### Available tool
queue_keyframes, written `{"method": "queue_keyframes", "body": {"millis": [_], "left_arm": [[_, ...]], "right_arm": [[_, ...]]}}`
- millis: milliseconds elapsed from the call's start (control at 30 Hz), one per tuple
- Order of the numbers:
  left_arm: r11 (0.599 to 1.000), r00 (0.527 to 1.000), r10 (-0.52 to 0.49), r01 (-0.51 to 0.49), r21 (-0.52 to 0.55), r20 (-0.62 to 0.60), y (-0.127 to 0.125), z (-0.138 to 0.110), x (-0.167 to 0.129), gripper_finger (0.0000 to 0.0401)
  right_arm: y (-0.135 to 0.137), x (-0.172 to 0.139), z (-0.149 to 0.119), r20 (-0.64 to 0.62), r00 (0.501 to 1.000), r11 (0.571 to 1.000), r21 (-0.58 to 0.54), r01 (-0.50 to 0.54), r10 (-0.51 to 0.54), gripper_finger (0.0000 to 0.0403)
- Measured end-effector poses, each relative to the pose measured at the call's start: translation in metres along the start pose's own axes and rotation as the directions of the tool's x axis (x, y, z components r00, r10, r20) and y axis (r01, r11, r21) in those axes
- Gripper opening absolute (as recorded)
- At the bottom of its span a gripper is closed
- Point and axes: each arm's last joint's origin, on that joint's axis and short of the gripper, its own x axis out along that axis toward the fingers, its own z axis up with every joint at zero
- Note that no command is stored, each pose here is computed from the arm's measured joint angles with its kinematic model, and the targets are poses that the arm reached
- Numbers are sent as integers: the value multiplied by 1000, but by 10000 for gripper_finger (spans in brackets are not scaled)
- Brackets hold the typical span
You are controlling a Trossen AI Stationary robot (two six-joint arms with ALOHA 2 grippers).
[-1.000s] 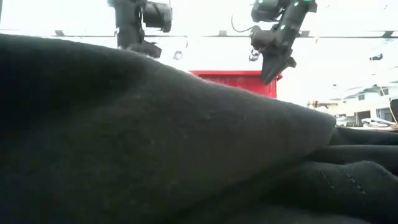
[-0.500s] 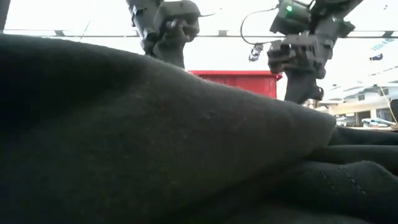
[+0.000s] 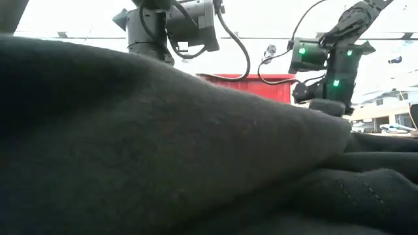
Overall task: Fold laundry
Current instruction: Fold the black shirt on the table
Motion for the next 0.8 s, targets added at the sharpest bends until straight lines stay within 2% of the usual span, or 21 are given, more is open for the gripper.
{"method": "queue_keyframes", "body": {"millis": [133, 233, 300, 400, 500, 567, 667, 800], "left_arm": [[1000, 1000, 5, -5, -3, -5, 2, 0, 0, 102], [1000, 1000, 9, -9, -3, -11, 4, 1, -1, 102], [1000, 1000, 10, -10, -3, -14, 6, 2, -2, 102], [1000, 999, 23, -23, 1, -29, 8, 1, -2, 102], [999, 999, 33, -32, 2, -40, 9, 0, -2, 102], [999, 998, 45, -44, 4, -55, 10, -2, -2, 102], [998, 995, 67, -65, 25, -73, 7, -8, -2, 102], [997, 994, 72, -68, 46, -82, 4, -17, 0, 102]], "right_arm": [[-25, 1, 10, 55, 977, 976, 85, 202, -207, 72], [-41, -3, 21, 52, 965, 958, 138, 250, -259, 68], [-44, -11, 28, 41, 985, 973, 171, 155, -165, 63], [-34, -25, 31, 62, 994, 979, 179, -100, 90, 56], [-17, -35, 28, 71, 946, 938, 124, -323, 317, 49], [-7, -34, 24, 62, 906, 902, 85, -423, 419, 43], [4, -21, 18, 22, 873, 871, 64, -487, 487, 31], [9, 4, 7, -44, 883, 883, 81, -463, 467, 10]]}}
